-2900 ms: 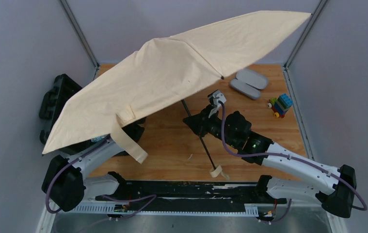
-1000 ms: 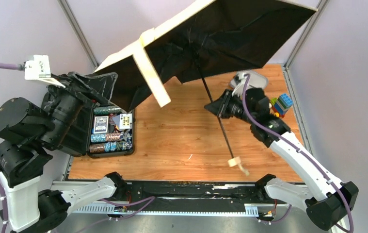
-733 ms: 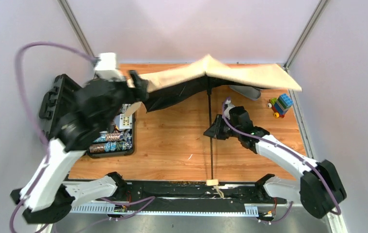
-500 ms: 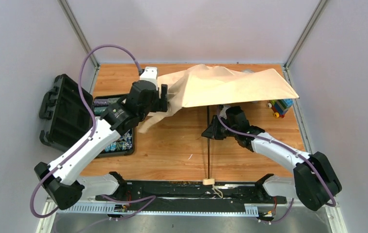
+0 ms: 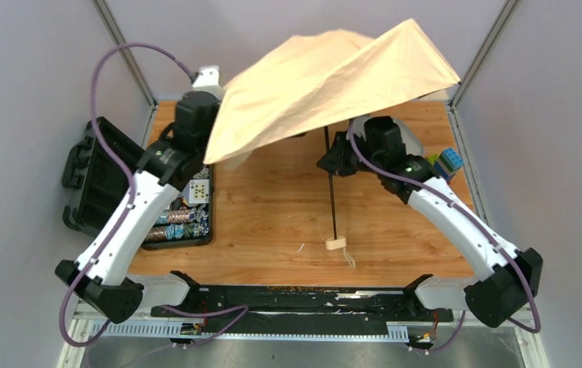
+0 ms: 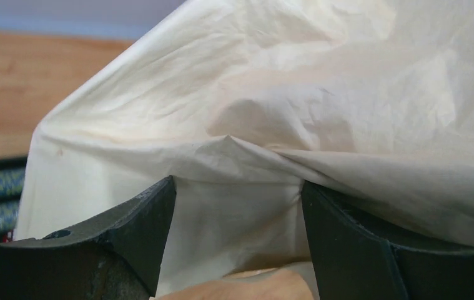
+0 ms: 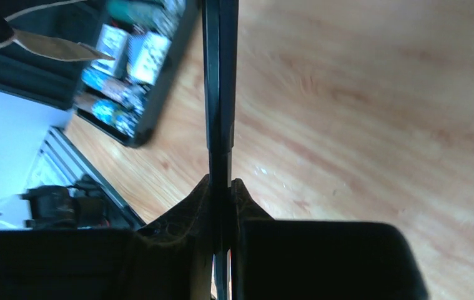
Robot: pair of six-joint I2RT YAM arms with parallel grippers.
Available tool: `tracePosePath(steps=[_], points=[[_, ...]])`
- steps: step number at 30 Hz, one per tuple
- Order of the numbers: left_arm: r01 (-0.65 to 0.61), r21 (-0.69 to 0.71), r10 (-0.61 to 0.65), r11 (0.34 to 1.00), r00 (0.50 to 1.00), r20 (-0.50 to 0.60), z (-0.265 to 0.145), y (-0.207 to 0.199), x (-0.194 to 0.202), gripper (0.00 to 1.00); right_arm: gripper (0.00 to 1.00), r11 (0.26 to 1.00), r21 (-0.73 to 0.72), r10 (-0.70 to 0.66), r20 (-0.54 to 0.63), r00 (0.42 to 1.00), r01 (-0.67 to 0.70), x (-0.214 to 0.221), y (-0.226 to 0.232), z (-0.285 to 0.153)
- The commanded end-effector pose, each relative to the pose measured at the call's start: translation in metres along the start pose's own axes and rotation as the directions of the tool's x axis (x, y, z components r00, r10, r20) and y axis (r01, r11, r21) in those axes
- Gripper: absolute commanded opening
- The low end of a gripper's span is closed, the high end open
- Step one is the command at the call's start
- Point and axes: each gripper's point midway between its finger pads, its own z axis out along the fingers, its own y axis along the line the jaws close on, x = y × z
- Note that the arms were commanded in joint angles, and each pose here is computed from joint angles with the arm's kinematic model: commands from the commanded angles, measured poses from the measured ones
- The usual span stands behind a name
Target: Put away the umbrella
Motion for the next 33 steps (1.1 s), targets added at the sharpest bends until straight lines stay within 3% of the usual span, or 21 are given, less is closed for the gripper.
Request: tracePosePath(steps=[1, 6, 11, 19, 23, 27, 33], points=[[0.038, 0.103, -0.062, 0.994, 0.970, 0.236, -0.072, -0.016, -0.096, 0.81, 0.00, 0.979, -0.118, -0.138, 0.217, 0.966, 0.166, -0.071, 0.062, -0.071], [0.037, 0.123, -0.068, 0.992, 0.965, 0.255, -0.097, -0.014, -0.105, 0.81, 0.00, 0.954, -0.297, 0.093, 0.146, 0.985, -0.046, -0.049, 0.099, -0.106], [0.034, 0.183, -0.083, 0.983, 0.960, 0.268, -0.117, -0.018, -0.104, 0.81, 0.00, 0.870, -0.399, 0.347, 0.074, 0.935, -0.291, -0.032, 0.117, -0.140], [0.041, 0.510, -0.185, 0.859, 0.954, 0.235, -0.206, -0.057, -0.108, 0.81, 0.00, 0.851, -0.286, 0.436, -0.082, 0.896, -0.440, 0.021, 0.087, -0.107], [0.050, 0.477, -0.212, 0.877, 0.933, 0.292, -0.232, -0.042, -0.120, 0.81, 0.00, 0.832, -0.262, 0.465, -0.151, 0.873, -0.489, 0.047, 0.074, -0.080], [0.046, 0.309, -0.142, 0.950, 0.945, 0.295, -0.197, -0.019, -0.113, 0.80, 0.00, 0.835, -0.190, 0.473, -0.231, 0.850, -0.516, 0.086, 0.050, -0.045], [0.003, 0.077, -0.019, 0.997, 0.977, 0.211, -0.094, 0.004, -0.067, 0.80, 0.00, 0.844, -0.063, 0.488, -0.321, 0.812, -0.532, 0.153, 0.010, -0.004]])
